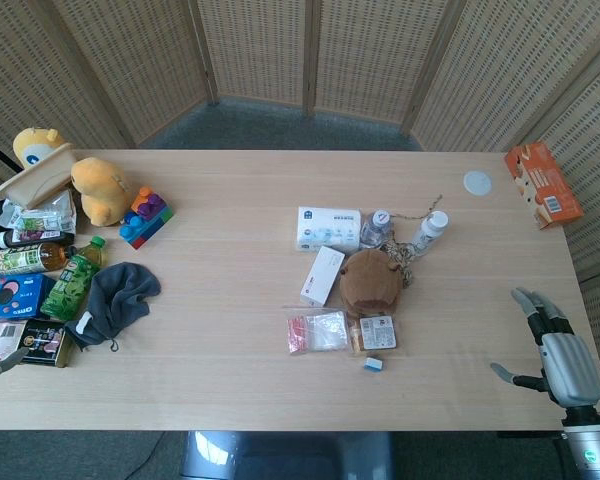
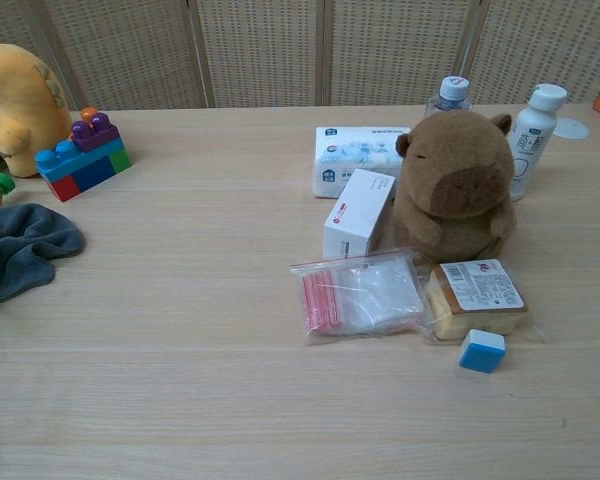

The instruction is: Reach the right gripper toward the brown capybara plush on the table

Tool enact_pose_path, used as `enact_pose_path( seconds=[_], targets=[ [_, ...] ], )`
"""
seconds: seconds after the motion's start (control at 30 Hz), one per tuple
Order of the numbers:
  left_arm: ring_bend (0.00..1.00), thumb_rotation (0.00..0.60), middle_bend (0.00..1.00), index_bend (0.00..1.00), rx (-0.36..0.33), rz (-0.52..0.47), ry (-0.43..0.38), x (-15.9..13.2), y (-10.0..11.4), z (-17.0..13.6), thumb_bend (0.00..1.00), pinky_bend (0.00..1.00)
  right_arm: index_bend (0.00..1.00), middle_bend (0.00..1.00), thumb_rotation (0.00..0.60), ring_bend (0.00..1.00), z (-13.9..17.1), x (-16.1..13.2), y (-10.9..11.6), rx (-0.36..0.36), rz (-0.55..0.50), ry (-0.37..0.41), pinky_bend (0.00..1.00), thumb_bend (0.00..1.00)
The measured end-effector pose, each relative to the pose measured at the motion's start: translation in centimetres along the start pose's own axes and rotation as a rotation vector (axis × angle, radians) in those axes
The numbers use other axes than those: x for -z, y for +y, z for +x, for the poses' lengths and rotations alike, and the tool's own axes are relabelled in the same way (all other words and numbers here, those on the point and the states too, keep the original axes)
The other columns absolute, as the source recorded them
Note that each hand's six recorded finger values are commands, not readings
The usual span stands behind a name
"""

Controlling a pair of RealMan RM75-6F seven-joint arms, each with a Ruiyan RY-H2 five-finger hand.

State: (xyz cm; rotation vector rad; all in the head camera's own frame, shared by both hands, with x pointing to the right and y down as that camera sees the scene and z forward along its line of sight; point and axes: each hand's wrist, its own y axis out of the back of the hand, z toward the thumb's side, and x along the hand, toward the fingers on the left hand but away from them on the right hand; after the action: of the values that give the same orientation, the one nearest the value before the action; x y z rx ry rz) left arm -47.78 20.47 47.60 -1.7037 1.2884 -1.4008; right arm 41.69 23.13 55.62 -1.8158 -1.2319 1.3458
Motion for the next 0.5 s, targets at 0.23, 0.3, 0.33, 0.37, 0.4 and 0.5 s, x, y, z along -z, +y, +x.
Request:
enact_pose_path(
  seconds=[0.23, 0.3, 0.33, 0.37, 0.4, 0.5],
  targets=[
    [0.0, 0.6, 0.0, 0.0, 0.0, 0.005, -0.004, -0.2, -0.1, -0.1, 0.0, 0.0, 0.0, 0.0, 0.6, 0.0, -0.2, 0.1, 0.0, -0.001, -0.005, -0.001, 0.0, 0.0],
    [0.0, 0.6, 0.0, 0.0, -0.003, 0.006, -0.003, -0.2, 0.0, -0.2, 0.0, 0.0, 0.0, 0.0, 0.6, 0.0, -0.4, 0.0, -0.1, -0.001, -0.019, 0.0, 0.0, 0.0],
    [0.0, 0.6, 0.0, 0.0, -0.004, 0.007, -0.002, -0.1, 0.0, -0.2, 0.0, 0.0, 0.0, 0.0, 0.6, 0.0, -0.6, -0.2, -0.3, -0.004, -0.027, 0.003, 0.0, 0.0],
    [0.0, 0.6, 0.0, 0.0, -0.004, 0.008, 0.0, -0.1, 0.0, -0.1, 0.0, 0.0, 0.0, 0.0, 0.6, 0.0, -0.8, -0.3, -0.4, -0.009, -0.031, 0.007, 0.0, 0.0],
    [0.0, 0.6, 0.0, 0.0, -0.004, 0.009, 0.002, -0.1, -0.1, -0.1, 0.0, 0.0, 0.0, 0.0, 0.6, 0.0, -1.0, -0.5, -0.6, -0.015, -0.035, 0.012, 0.0, 0.0],
    [0.0, 0.6, 0.0, 0.0, 0.006, 0.011, 0.008, 0.0, -0.4, 0.2, 0.0, 0.0, 0.0, 0.0, 0.6, 0.0, -2.5, -1.7, -1.2, -0.037, -0.045, 0.04, 0.0, 0.0]
  ],
)
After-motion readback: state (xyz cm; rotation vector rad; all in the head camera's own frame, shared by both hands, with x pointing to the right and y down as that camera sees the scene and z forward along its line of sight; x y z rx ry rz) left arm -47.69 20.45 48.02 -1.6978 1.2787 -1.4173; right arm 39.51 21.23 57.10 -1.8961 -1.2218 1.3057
